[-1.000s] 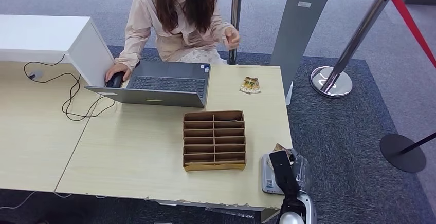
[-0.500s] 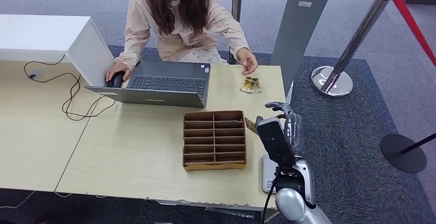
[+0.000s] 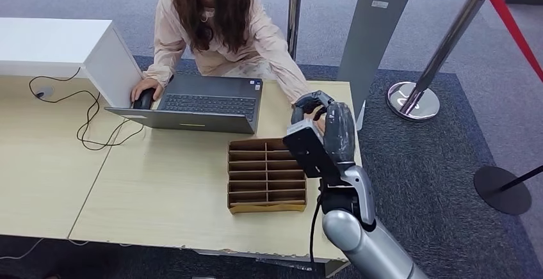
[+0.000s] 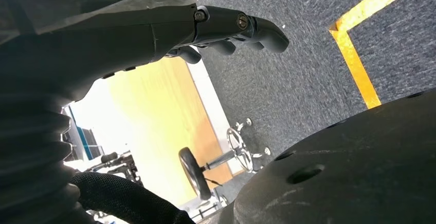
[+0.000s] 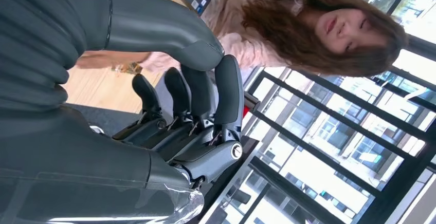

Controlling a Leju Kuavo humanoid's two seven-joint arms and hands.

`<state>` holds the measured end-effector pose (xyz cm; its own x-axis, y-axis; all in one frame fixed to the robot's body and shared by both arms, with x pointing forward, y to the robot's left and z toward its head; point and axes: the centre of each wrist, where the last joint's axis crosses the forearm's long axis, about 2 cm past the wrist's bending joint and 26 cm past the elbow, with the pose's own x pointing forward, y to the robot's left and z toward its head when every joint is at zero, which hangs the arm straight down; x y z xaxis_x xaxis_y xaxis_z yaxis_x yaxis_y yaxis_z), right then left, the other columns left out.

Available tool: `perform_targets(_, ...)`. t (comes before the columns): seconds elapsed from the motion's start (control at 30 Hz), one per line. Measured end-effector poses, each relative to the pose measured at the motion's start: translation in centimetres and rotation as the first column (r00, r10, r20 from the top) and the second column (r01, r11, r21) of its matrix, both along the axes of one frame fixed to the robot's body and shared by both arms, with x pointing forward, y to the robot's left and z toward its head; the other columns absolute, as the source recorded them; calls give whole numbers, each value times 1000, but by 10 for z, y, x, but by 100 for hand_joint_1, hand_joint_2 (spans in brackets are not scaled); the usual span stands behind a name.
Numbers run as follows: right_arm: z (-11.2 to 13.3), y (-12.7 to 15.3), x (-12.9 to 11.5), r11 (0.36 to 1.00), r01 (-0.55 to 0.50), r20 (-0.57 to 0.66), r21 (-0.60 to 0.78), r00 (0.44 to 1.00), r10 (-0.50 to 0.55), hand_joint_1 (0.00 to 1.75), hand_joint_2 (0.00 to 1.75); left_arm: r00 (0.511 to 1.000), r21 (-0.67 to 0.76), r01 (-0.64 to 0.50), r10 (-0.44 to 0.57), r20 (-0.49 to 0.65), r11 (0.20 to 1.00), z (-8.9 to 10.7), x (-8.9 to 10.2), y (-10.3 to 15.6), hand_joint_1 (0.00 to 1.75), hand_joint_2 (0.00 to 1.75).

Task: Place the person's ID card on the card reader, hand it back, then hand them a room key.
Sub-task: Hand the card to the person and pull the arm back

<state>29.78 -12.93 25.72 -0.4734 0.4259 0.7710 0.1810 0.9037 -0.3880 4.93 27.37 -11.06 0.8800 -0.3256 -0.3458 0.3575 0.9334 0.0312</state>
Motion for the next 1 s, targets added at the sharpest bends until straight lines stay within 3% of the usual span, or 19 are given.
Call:
perform_targets(0.07, 0, 4, 1, 1000, -9, -2, -3, 1000, 9, 133, 175, 1000, 0, 0, 0, 0, 1000, 0, 0, 0, 0, 0)
perform_targets(0.17, -1, 7, 2, 1000, -15, -6, -3, 1000, 15, 109, 175, 1000, 0, 1, -1, 0, 1000, 0, 0, 0, 0, 0)
perform_targets(0.3, -3, 8, 1, 1000, -16, -7, 5, 1000, 16, 34, 175, 1000, -2, -3, 3, 2, 1000, 0, 0, 0, 0, 0)
perform_targets(0.4, -5, 7, 0, 1000, -18, -15, 14, 1000, 18, 1, 175, 1000, -3, -7, 7, 2, 1000, 0, -1, 0, 0, 0)
perform_targets(1.0, -26, -4, -21, 999, -39, -76, 34, 996, 41, 0, 175, 1000, -12, -26, 26, -5, 1000, 0, -2, 1, 0, 0)
